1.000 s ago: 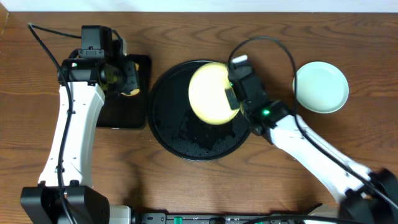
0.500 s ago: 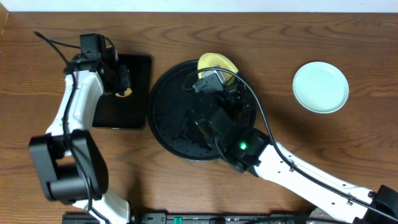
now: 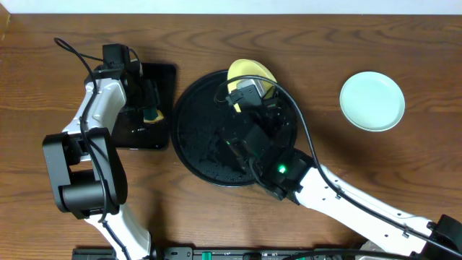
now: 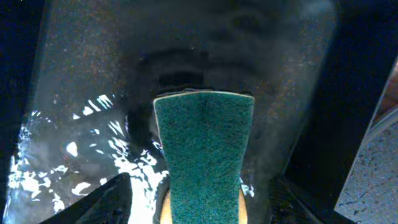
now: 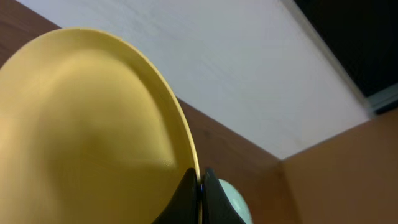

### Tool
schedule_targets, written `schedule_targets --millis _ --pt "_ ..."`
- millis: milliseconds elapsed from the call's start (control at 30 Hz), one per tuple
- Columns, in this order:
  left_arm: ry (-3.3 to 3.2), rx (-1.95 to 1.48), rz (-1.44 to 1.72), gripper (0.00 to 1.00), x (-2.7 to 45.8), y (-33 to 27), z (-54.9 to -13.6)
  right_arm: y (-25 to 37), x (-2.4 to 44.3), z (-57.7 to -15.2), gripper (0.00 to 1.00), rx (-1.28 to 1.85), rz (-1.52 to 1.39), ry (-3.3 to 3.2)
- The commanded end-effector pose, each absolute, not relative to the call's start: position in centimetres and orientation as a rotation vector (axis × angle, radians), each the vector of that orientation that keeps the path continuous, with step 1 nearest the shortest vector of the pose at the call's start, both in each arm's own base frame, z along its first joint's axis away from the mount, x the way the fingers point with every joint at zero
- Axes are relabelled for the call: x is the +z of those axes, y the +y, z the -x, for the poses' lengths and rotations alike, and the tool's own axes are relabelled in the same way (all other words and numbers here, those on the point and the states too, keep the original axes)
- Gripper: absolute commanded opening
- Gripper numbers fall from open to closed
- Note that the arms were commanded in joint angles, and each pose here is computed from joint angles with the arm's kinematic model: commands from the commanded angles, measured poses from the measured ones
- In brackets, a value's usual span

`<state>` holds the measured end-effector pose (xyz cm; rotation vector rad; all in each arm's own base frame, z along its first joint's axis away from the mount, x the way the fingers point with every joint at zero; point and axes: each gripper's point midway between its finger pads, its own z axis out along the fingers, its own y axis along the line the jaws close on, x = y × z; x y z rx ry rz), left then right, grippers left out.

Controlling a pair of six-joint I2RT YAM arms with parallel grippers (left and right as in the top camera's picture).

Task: Clean dirty plates on tray and stack at the side
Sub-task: 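Lift the yellow plate with the right gripper and carry it right, then lower the yellow plate onto the pale blue plates and release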

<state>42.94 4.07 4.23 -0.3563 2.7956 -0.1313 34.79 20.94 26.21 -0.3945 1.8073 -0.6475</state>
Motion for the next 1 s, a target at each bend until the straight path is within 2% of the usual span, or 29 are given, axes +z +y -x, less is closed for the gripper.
schedule_targets --millis 0,167,200,233,333,567,667,800,967 --pt "2.705 -0.159 0.328 0.73 8.1 3.9 -43.8 19.4 24.8 -36.7 0.01 -0.484 0.3 1.902" --pt "2.492 -0.312 0.232 0.74 17.2 1.6 -43.7 14.0 22.4 -38.2 0.01 -0.083 0.071 2.154" --pt "2.459 -0.334 0.214 0.75 18.7 1.2 -43.4 12.7 22.2 -38.5 0.01 0.001 0.016 2.188" --pt "2.432 -0.339 0.203 0.82 19.9 1.1 -43.1 11.6 22.1 -38.9 0.01 0.071 -0.024 2.211" --pt "2.359 -0.324 0.183 0.82 23.1 1.0 -42.3 6.9 21.7 -40.0 0.01 0.281 -0.138 2.257" --pt "2.328 -0.32 0.174 0.83 24.3 0.9 -41.9 -10.0 18.3 -39.5 0.01 0.082 -0.574 2.276" --pt "2.329 -0.32 0.175 0.83 24.3 0.9 -41.9 -14.5 16.7 -38.7 0.01 0.032 -0.709 2.27" --pt "2.335 -0.321 0.176 0.83 24.2 0.9 -41.8 -18.5 14.5 -38.0 0.01 -0.007 -0.827 2.266" --pt "2.335 -0.321 0.176 0.84 24.2 0.9 -41.8 -19.6 12.7 -38.2 0.02 -0.015 -0.855 2.284"
